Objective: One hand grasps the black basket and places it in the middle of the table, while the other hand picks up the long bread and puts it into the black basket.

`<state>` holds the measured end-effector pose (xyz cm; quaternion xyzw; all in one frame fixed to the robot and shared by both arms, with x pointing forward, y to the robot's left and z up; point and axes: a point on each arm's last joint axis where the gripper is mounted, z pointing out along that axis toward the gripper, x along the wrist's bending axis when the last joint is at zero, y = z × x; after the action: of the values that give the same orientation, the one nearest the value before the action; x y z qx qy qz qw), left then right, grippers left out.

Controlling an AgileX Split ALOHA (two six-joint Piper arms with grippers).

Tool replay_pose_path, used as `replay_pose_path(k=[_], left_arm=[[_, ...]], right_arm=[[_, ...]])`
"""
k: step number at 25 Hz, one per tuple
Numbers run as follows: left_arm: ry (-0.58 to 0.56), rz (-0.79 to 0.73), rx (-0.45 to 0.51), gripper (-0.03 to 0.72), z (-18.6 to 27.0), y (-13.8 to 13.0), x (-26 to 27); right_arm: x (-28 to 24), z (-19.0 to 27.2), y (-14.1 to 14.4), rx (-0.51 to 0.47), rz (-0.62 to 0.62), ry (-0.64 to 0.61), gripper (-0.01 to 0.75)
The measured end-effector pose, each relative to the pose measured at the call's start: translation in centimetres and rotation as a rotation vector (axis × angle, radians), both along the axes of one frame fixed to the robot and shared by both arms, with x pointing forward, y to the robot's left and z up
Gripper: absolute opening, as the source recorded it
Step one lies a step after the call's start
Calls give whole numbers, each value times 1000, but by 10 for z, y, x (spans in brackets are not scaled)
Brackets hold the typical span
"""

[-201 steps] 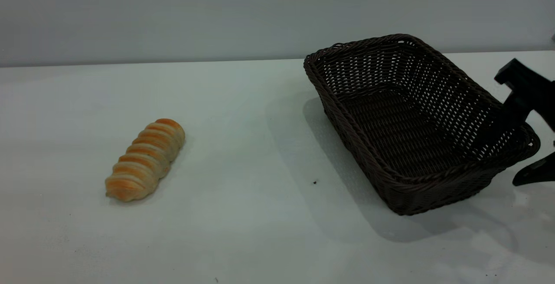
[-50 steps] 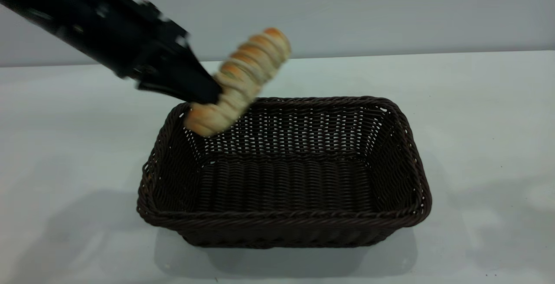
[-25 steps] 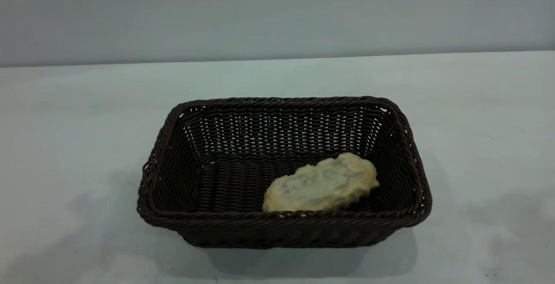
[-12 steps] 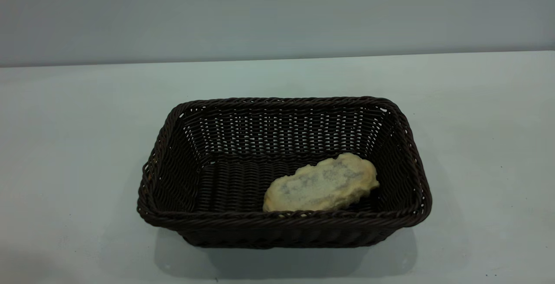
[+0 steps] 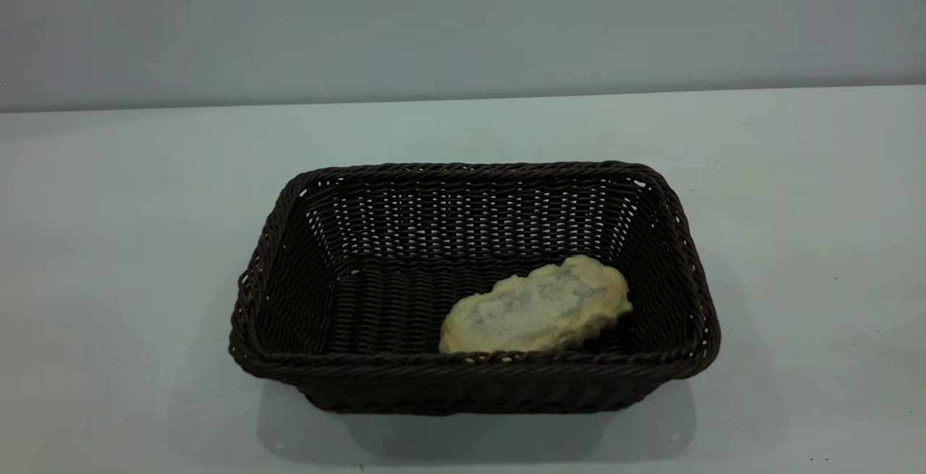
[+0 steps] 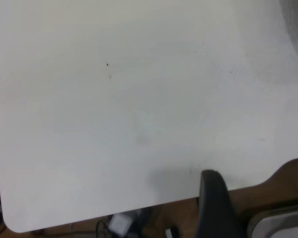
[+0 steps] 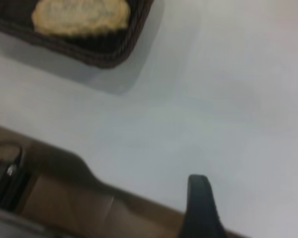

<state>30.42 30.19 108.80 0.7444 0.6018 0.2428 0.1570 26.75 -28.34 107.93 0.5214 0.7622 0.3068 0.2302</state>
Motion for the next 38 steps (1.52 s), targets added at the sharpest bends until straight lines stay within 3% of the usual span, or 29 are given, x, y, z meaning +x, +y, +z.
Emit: replay_pose_path(k=[14, 24, 38], left_arm=[[-181, -33, -124, 485, -41, 8, -46], [-137, -64, -186, 485, -53, 3, -54], [-121, -140, -194, 485, -54, -1, -55]], right_arm=[[-24, -38, -5, 9, -1, -124, 562], [-24, -38, -6, 9, -13, -124, 562], [-24, -38, -6, 9, -20, -124, 562]])
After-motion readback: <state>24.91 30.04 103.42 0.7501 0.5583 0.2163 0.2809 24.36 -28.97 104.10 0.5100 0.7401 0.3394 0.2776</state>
